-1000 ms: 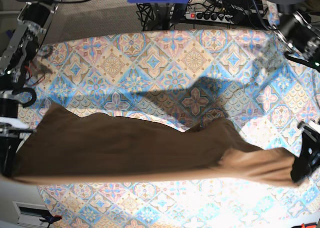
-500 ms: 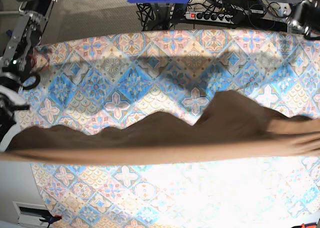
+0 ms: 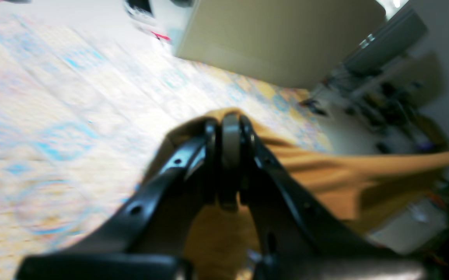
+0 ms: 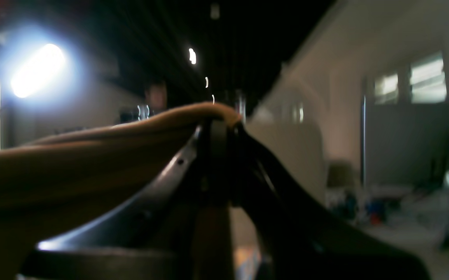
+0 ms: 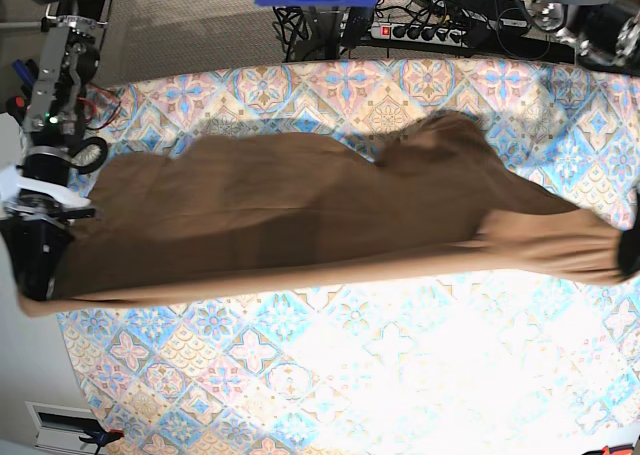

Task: Layout the t-shirt on the table in an organized manner, then fold the t-shirt properly
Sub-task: 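Lower the stretched shirt flat onto the table with both grippers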

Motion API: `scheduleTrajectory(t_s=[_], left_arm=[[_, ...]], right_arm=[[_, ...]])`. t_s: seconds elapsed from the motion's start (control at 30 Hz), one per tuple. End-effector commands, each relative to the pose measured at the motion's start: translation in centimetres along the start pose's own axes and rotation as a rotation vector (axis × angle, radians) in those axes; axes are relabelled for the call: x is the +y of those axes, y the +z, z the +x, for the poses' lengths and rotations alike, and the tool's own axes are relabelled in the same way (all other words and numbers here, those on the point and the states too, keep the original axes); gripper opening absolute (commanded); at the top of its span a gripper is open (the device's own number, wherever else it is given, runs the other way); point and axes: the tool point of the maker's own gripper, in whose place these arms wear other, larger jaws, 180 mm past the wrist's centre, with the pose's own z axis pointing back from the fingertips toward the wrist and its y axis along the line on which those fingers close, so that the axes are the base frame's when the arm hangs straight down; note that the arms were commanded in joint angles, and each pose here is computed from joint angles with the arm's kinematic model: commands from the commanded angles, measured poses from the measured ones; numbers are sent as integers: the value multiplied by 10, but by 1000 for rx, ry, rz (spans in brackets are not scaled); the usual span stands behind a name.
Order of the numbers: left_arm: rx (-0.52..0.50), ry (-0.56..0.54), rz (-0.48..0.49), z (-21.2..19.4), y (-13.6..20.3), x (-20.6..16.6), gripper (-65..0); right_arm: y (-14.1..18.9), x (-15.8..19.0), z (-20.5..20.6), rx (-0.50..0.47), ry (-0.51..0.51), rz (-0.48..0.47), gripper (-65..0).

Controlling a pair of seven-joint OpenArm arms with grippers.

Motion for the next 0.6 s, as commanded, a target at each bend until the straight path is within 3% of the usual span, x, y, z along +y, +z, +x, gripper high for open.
scheduleTrajectory(t_s=[0.0, 0.1, 0.27, 0.37, 0.57], left_arm=[[12, -15, -48, -1, -9, -12, -650], [109, -77, 3, -29, -48, -8, -650], [194, -150, 213, -62, -92, 31, -650], [216, -225, 295, -78, -126, 45, -650], [275, -215, 351, -127, -196, 85, -650]], right_arm=[[-10, -1, 2, -31, -10, 2, -650], [-26, 7, -34, 21, -69, 18, -650], [-42, 13, -109, 153, -128, 23, -650], [-42, -2, -155, 254, -122, -17, -650], [-18, -42, -233, 468, -79, -123, -650]])
